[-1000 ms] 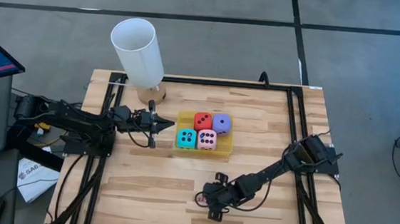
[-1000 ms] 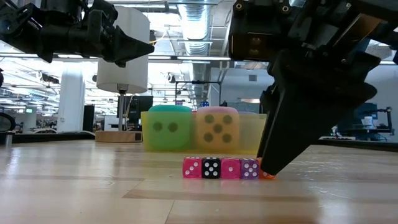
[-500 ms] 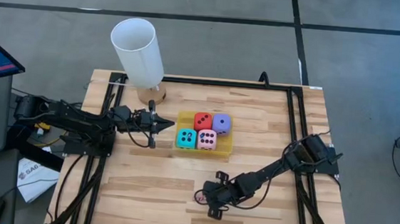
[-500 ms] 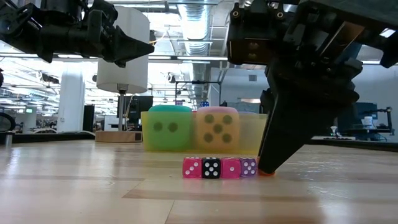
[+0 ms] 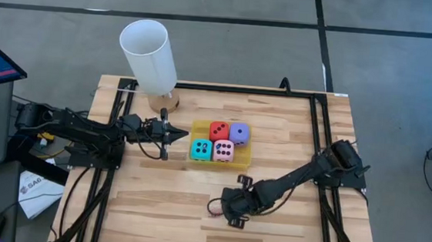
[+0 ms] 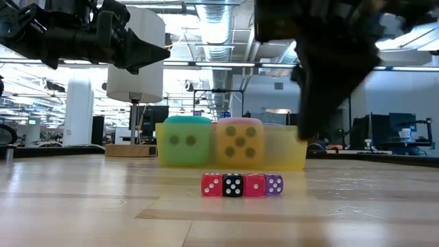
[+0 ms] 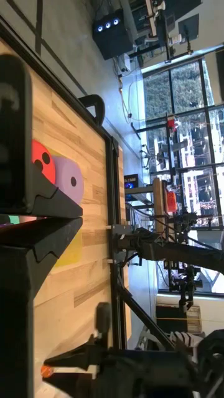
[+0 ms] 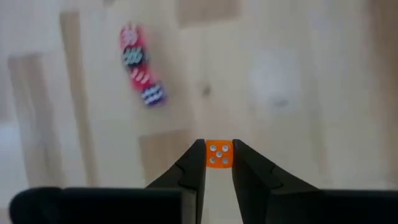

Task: Pick & Place Dice
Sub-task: Put the orange dice into the yellow bin

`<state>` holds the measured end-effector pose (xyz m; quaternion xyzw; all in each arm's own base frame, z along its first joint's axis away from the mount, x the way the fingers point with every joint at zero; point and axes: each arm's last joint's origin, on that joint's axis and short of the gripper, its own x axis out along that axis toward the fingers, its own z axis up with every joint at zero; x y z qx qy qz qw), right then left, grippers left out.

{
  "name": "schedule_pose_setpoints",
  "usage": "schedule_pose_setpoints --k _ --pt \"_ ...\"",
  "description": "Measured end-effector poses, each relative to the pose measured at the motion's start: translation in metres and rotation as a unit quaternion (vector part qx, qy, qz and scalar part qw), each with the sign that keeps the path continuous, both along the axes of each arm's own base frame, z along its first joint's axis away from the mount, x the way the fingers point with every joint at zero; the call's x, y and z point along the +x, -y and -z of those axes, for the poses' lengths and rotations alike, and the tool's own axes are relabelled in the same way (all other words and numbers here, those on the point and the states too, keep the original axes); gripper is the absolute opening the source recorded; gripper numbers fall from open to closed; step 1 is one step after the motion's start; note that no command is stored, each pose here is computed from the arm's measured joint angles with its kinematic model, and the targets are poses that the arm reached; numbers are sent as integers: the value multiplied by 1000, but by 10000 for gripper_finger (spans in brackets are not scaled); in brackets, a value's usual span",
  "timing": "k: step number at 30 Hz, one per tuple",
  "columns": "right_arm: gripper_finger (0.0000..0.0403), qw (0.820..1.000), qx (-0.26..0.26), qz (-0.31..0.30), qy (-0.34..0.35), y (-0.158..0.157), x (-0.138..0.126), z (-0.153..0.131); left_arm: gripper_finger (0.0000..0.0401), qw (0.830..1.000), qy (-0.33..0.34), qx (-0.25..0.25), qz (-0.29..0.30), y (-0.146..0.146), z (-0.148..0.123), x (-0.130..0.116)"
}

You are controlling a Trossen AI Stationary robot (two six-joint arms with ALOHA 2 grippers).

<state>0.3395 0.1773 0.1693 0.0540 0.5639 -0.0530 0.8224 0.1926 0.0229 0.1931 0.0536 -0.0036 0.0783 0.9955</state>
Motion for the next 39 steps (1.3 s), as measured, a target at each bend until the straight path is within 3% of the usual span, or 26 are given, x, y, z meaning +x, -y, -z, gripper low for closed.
schedule_pose_setpoints --k 13,17,28,34,39 --pt "56 991 -124 13 50 49 -26 -83 0 1000 2 0 0 0 -1 0" --pt "56 988 -137 5 75 67 -30 -101 0 1000 7 1 0 0 -2 0" --pt "56 977 -198 -49 67 111 -21 -71 0 1000 10 1 0 0 -2 0" --pt "56 962 -247 -103 48 142 -13 -70 0 1000 17 2 0 0 -4 0" --pt "56 972 -217 -76 41 174 -11 -70 0 1000 18 2 0 0 -4 0"
